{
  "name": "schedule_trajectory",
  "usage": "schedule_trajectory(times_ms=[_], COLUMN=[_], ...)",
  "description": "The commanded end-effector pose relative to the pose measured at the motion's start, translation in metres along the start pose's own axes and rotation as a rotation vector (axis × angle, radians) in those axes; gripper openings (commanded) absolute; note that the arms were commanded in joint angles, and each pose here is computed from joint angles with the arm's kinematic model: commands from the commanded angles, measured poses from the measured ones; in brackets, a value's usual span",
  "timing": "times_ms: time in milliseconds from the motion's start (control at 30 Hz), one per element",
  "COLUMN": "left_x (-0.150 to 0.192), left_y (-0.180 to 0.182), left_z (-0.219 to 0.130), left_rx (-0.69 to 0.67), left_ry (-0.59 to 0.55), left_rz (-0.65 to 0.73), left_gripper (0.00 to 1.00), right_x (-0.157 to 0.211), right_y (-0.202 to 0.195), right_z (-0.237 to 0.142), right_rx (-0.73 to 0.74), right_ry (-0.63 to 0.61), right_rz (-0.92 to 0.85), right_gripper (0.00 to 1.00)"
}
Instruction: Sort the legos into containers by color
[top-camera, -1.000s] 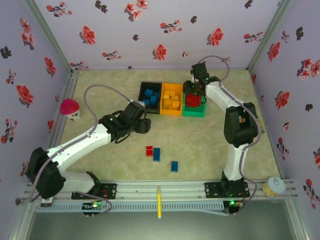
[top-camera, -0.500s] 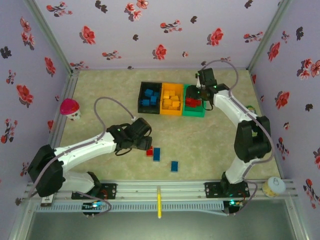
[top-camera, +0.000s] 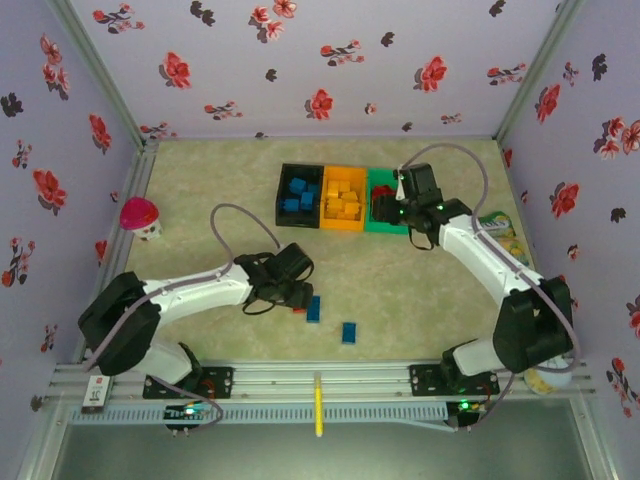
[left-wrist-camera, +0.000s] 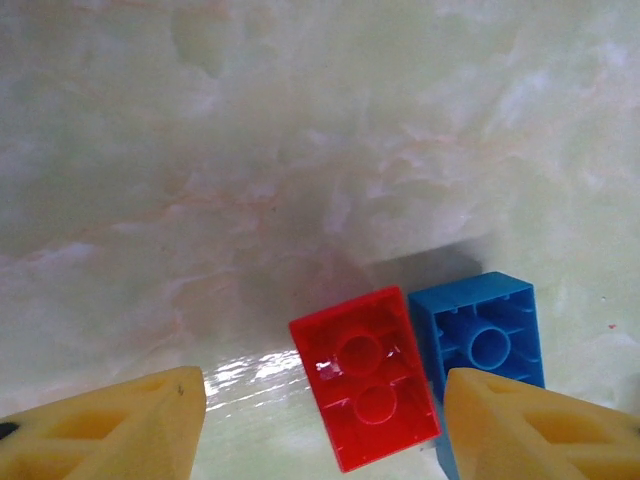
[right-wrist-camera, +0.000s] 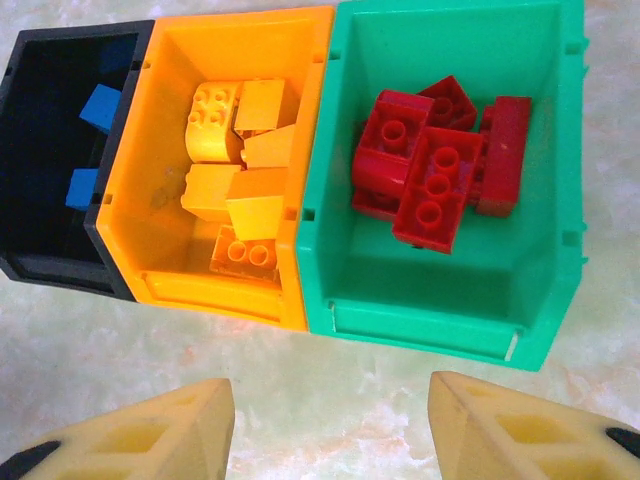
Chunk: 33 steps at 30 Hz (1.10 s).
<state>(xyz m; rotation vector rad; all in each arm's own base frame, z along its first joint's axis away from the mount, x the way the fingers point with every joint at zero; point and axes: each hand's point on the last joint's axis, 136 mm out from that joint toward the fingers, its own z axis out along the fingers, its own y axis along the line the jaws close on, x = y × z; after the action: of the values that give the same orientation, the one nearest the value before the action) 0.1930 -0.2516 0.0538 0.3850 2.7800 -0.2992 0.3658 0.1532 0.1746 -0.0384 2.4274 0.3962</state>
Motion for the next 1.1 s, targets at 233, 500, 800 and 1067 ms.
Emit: schedule_trajectory(times_ms=[233,500,800,1067], left_x=[0.005,0.004,0.007,0.010], left_y=[-0.004,0.001,-0.001,0.002], left_z=[0.011,0.016,0.023,0.027], left_rx=[0.026,0.020,0.032,0.022], left_ry=[0.035,0.034,0.059,0.076], left_rz=[-0.012,-0.028,-0.022,-0.025], left_gripper=[0.61,0.55,0.54,0.46], right_x=[0.018,0.020,0.021,0.022], right_y=[-0.013,-0.015,-0.018,-0.019], right_z=[-0.011,-0.017,-0.020,-0.019], right_rx=[0.042,0.050,0.064,0.068], right_ry=[0.008,-0.001,-0.003,-0.002], right_rz=[0.023,0.024,0.021,0.021], right_gripper=[0.54,0.54,0.54,0.54])
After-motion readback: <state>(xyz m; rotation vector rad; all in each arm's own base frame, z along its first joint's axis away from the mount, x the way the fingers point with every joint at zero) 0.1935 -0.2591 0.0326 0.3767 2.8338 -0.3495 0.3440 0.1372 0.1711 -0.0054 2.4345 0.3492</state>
